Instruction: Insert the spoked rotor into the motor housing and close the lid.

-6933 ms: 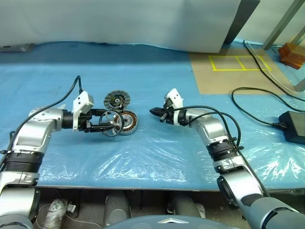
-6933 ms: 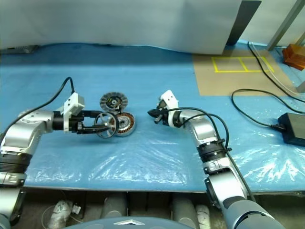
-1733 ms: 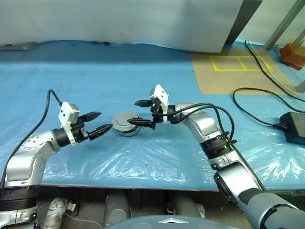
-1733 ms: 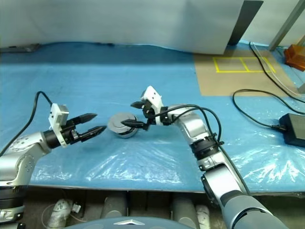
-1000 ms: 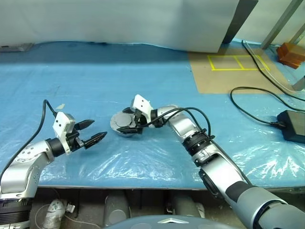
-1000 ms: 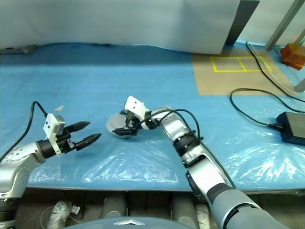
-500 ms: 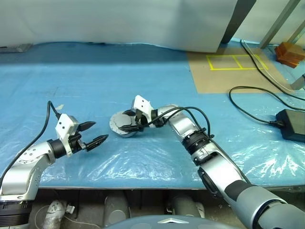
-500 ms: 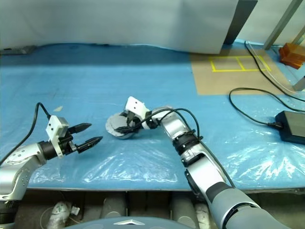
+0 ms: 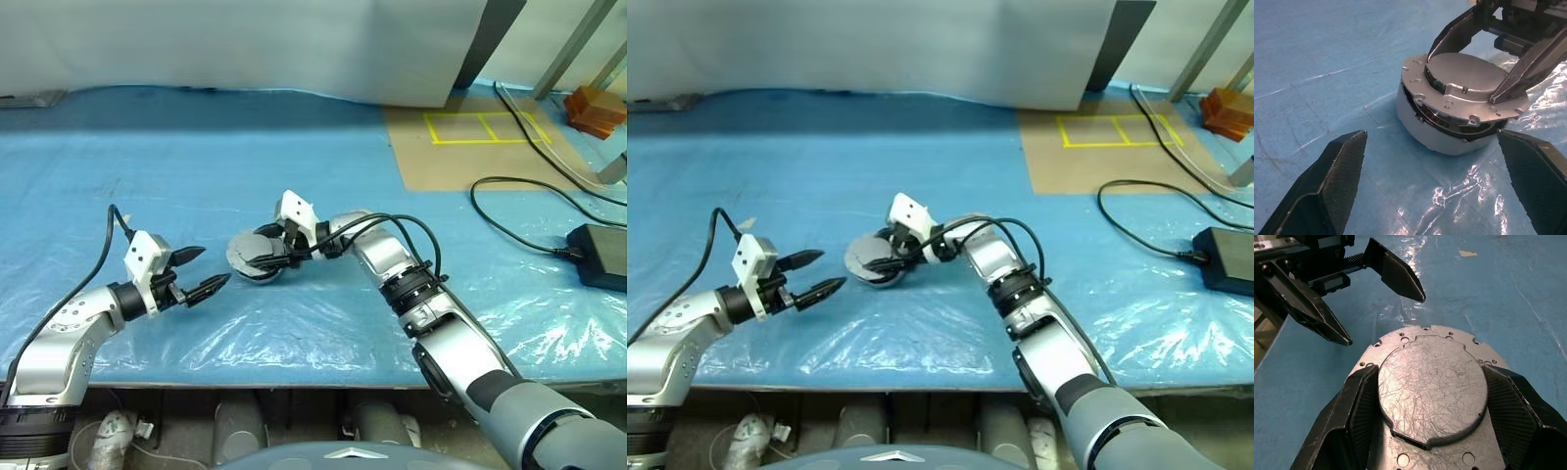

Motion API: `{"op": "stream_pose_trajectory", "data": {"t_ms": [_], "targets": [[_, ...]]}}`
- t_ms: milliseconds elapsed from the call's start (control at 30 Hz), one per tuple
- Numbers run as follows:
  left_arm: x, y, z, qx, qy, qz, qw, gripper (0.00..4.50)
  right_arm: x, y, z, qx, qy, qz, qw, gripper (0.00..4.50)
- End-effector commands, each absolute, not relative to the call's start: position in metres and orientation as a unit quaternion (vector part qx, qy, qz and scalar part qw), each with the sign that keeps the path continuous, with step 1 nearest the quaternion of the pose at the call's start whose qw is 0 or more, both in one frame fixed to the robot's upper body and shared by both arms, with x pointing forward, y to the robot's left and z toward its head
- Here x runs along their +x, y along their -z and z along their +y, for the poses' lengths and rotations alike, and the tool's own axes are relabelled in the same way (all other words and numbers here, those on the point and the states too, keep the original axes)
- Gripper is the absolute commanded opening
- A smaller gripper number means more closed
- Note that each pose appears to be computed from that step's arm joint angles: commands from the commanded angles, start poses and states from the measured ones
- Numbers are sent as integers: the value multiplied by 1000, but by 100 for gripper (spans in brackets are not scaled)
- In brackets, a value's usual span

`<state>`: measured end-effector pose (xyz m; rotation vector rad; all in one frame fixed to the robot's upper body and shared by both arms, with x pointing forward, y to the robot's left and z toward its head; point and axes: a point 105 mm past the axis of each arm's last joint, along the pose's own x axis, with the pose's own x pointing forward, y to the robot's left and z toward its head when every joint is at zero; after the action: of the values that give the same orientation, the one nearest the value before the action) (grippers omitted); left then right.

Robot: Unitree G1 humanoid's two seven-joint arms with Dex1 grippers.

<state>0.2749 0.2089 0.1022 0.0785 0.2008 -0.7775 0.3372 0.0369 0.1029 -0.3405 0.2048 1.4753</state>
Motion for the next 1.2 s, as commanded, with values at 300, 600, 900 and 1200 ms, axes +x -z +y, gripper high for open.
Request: {"op": "stream_pose_trajectory", "data": {"t_ms": [300,600,900,1200], "targets": [[275,-111,207,48,381,79,920,450,340,-85,32,-189,-660,90,722,296],[276,-110,200,44,392,77,915,450,347,-71,13,-221,-648,112,720,296],[279,-107,185,39,408,73,909,450,342,-57,14,-238,-651,117,712,296],[299,-109,170,29,404,57,913,450,338,-49,11,-243,-647,127,711,296]]}}
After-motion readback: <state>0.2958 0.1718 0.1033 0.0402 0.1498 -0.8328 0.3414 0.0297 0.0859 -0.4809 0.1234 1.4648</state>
